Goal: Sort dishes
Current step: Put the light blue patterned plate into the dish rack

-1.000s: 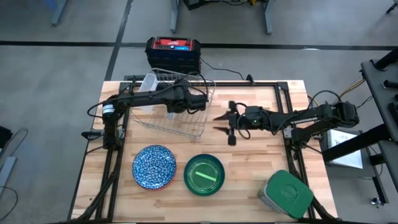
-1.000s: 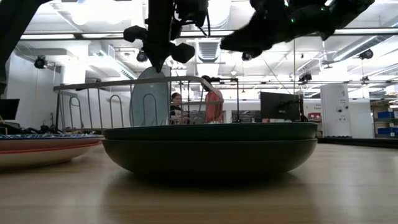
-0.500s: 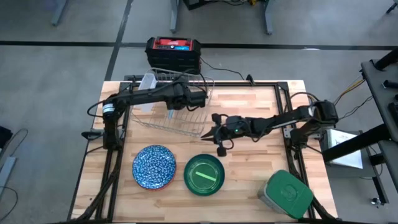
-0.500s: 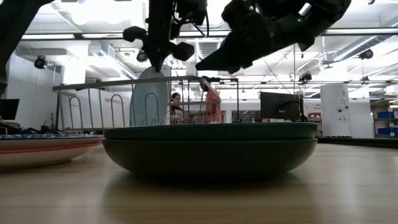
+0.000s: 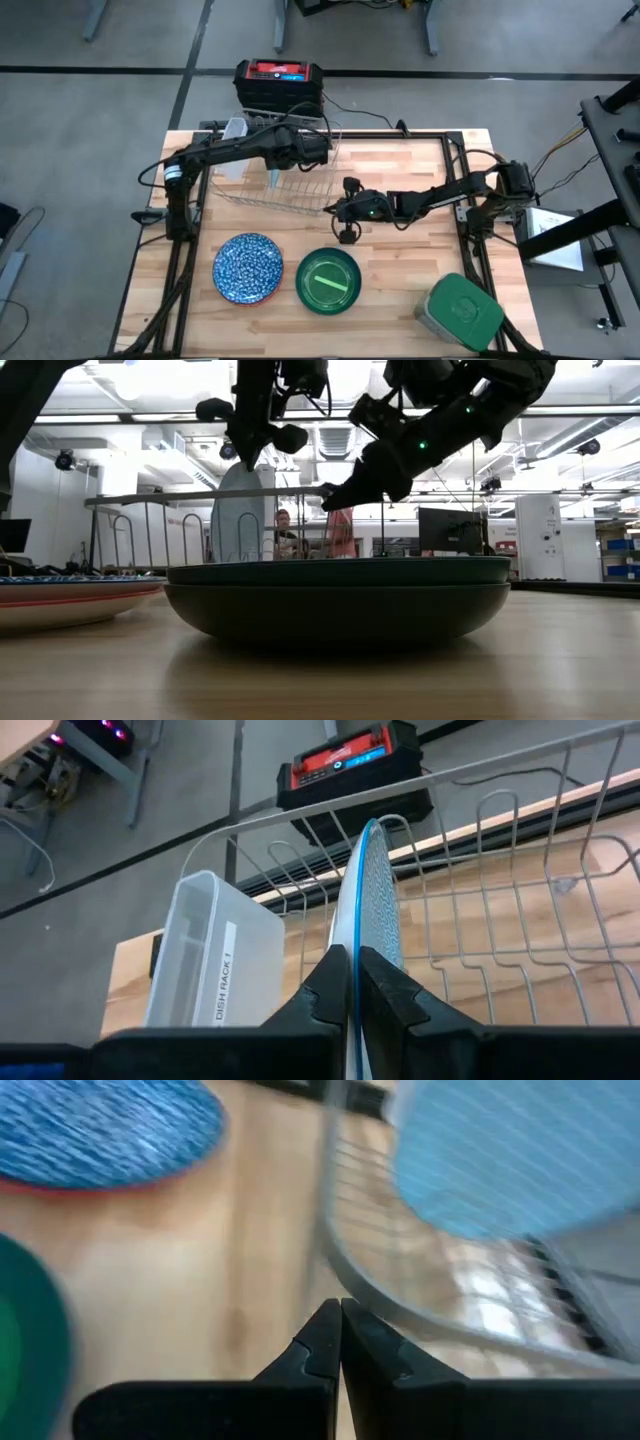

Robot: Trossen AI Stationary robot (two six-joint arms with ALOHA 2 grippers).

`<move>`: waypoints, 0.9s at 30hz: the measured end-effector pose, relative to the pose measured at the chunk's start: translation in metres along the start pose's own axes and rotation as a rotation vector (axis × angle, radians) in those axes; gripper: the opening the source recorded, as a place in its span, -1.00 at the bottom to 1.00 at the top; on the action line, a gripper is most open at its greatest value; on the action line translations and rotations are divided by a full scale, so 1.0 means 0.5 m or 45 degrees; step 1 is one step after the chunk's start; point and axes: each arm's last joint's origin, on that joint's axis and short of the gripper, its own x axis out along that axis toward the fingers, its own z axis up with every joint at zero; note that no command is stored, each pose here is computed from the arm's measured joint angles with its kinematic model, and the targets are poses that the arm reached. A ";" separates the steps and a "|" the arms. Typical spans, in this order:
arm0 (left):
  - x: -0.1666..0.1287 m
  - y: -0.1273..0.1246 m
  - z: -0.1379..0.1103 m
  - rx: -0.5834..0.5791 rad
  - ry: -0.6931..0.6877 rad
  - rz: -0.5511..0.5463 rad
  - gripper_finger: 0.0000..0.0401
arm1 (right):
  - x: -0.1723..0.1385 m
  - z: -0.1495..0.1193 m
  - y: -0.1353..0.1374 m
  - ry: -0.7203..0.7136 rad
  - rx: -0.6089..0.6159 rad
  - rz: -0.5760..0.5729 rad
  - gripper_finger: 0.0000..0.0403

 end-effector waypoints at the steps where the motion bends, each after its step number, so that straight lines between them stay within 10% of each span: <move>1: 0.001 0.001 0.001 -0.002 0.012 -0.003 -0.99 | -0.001 0.000 -0.003 0.008 0.001 -0.028 -1.00; 27: 0.022 -0.009 -0.028 -0.037 0.097 0.019 -0.72 | -0.002 -0.003 -0.008 0.044 -0.009 -0.111 -1.00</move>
